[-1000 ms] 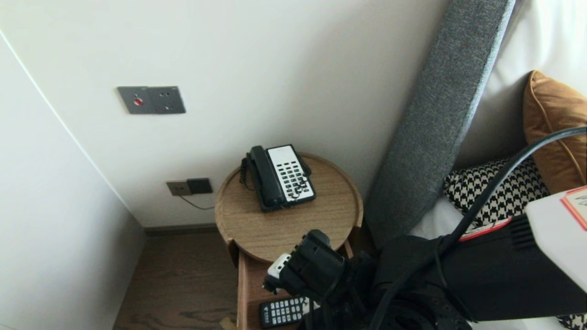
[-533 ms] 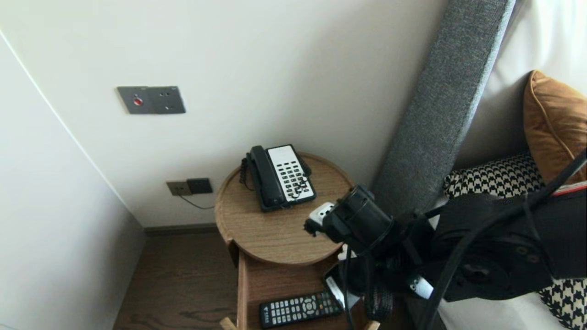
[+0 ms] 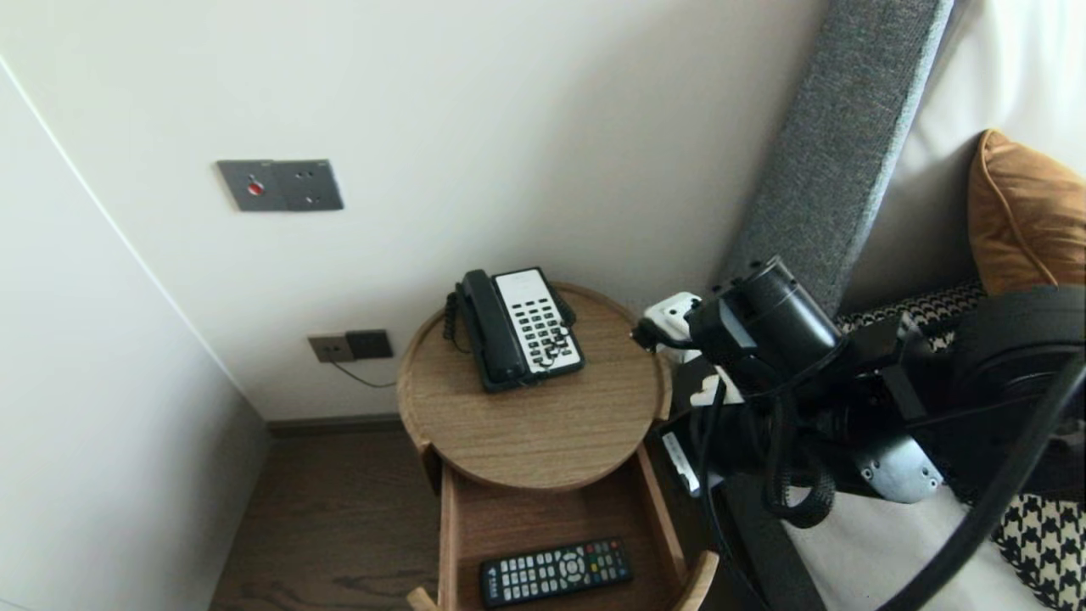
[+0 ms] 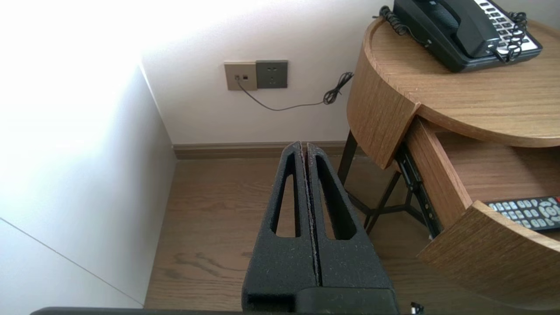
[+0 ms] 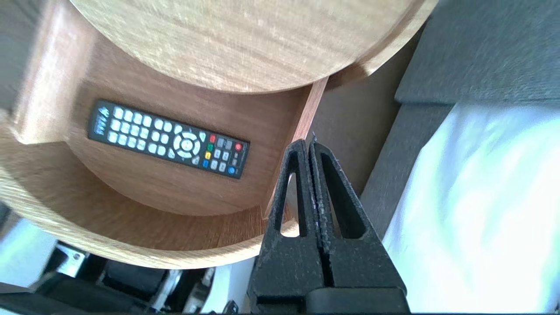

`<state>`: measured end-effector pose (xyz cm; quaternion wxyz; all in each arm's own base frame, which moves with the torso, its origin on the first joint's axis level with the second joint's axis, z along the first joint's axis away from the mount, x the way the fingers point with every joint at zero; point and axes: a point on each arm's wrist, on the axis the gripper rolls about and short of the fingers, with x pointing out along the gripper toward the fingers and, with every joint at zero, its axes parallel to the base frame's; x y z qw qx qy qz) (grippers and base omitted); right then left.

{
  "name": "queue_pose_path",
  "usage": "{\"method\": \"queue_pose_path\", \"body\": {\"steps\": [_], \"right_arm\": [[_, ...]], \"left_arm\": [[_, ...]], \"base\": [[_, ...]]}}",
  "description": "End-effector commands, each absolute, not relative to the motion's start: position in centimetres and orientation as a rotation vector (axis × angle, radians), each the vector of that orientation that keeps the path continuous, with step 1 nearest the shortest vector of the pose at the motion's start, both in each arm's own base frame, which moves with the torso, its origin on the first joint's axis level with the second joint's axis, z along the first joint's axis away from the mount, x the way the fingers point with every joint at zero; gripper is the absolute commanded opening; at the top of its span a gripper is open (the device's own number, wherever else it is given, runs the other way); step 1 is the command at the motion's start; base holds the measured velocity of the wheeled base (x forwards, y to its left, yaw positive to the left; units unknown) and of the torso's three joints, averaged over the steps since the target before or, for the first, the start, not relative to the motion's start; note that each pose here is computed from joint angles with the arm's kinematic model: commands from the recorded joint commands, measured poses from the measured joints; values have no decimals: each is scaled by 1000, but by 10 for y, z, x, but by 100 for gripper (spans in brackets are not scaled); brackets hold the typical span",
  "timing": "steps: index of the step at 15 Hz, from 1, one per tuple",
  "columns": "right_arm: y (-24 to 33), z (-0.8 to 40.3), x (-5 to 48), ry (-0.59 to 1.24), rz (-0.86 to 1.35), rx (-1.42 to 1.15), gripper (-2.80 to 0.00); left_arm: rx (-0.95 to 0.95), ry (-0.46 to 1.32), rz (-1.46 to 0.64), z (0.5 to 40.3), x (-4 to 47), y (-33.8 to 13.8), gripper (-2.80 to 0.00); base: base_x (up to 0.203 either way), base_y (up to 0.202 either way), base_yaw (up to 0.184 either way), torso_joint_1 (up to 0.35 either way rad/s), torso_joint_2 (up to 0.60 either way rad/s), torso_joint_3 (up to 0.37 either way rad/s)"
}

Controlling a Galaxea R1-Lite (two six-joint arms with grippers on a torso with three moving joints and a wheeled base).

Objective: Take the remote control out of the drawer one by one and place them on the table

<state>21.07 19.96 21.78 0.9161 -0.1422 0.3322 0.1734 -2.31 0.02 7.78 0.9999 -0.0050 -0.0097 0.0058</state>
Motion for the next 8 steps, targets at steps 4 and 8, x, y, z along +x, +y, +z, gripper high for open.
{"method": "queue_pose_path", "body": {"steps": [4, 8], "right_arm": [[182, 239, 193, 625, 362, -257, -280], [163, 239, 175, 637, 340, -278, -280]], "left_arm": [[-11, -20, 12, 78, -23, 0, -280], [-11, -20, 12, 78, -23, 0, -280]], "base": [[0, 0, 0, 0, 0, 0], [0, 0, 0, 0, 0, 0]]}}
